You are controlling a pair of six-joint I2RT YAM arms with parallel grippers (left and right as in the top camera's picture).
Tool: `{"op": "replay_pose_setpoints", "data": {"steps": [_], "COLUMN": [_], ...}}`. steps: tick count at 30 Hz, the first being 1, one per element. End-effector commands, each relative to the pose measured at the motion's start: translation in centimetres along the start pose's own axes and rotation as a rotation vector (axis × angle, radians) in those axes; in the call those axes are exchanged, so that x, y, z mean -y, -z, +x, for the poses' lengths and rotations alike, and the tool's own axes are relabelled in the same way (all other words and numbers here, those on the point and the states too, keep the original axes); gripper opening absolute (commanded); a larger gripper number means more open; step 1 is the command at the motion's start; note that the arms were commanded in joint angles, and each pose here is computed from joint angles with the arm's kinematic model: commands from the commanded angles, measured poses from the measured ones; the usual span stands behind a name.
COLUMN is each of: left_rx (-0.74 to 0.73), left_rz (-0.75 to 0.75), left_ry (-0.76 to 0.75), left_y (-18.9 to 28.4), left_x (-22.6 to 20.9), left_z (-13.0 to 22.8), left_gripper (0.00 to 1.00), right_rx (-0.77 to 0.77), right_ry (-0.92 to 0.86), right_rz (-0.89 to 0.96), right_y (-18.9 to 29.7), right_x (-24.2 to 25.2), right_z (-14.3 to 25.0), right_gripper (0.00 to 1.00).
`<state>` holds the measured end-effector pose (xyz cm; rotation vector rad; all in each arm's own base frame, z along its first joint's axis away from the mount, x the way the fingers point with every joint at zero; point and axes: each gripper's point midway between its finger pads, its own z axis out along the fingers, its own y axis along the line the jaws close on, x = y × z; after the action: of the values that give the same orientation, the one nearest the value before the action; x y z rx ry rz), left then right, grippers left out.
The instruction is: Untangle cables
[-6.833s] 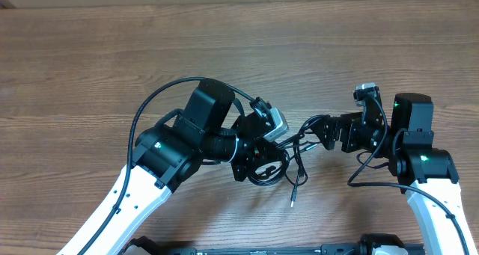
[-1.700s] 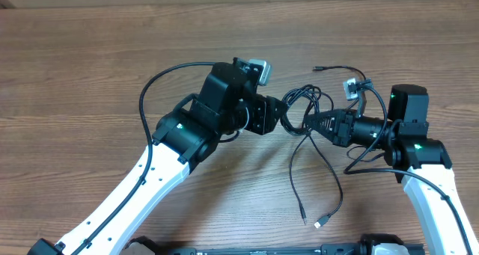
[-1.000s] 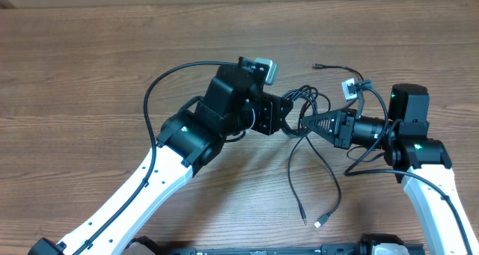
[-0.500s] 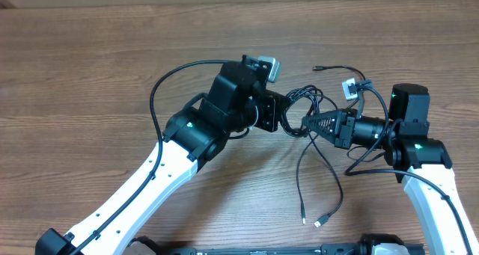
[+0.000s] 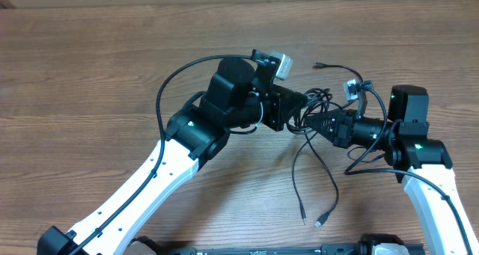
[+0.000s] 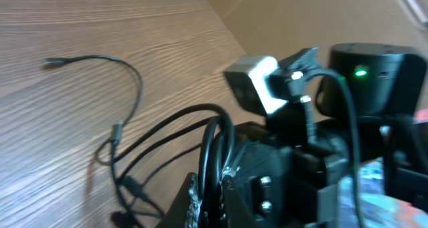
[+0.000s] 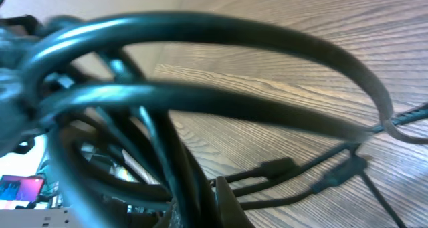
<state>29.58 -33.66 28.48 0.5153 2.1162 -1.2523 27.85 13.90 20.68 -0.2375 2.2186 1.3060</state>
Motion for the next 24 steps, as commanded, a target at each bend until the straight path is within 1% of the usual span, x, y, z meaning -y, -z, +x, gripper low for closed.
{"op": "replay_pose_setpoints", "data": {"steps": [1,6,9,10,12,14,20,23,24], "left_rx": [-0.024,-0.033,-0.029,-0.024,-0.017,-0.006,0.036,0.055,0.054], "left_rz": [0.108,0.150,0.216,0.250,0.273,0.270,0.222,0.168,0.145], "left_ry": [0.037,0.078,0.078,0.090,0.129,0.160,0.182,0.188,0.200], "left_y": [0.2,0.4,0.7,1.0,1.5,1.8,2.9,3.7,4.0], "left_x": [2.3,3.0,4.2,4.6,4.7,4.2,1.7,-0.5,-1.5], "left_z": [-0.1,-0.2,-0.7,-1.2,-1.9,-2.4,-3.8,-4.3,-4.3], "left_gripper": [0.04,0.04,0.04,0.04,0.04,0.04,0.04,0.04,0.06], "right_rx": [0.012,0.015,0.013,0.013,0.014,0.014,0.012,0.011,0.011], "right_ry": [0.016,0.002,-0.011,-0.014,-0.014,-0.014,-0.017,-0.019,-0.020], "right_rz": [0.043,0.107,0.148,0.158,0.168,0.171,0.172,0.172,0.172], "right_y": [0.1,0.2,0.3,0.3,0.4,0.4,0.4,0.4,0.4], "right_x": [0.6,1.7,2.5,2.6,2.8,2.9,2.9,2.9,2.9], "right_z": [-0.3,-0.2,-0.1,0.0,-0.1,-0.1,0.0,0.0,0.0], "right_gripper": [0.04,0.04,0.04,0.04,0.04,0.04,0.04,0.04,0.04]}}
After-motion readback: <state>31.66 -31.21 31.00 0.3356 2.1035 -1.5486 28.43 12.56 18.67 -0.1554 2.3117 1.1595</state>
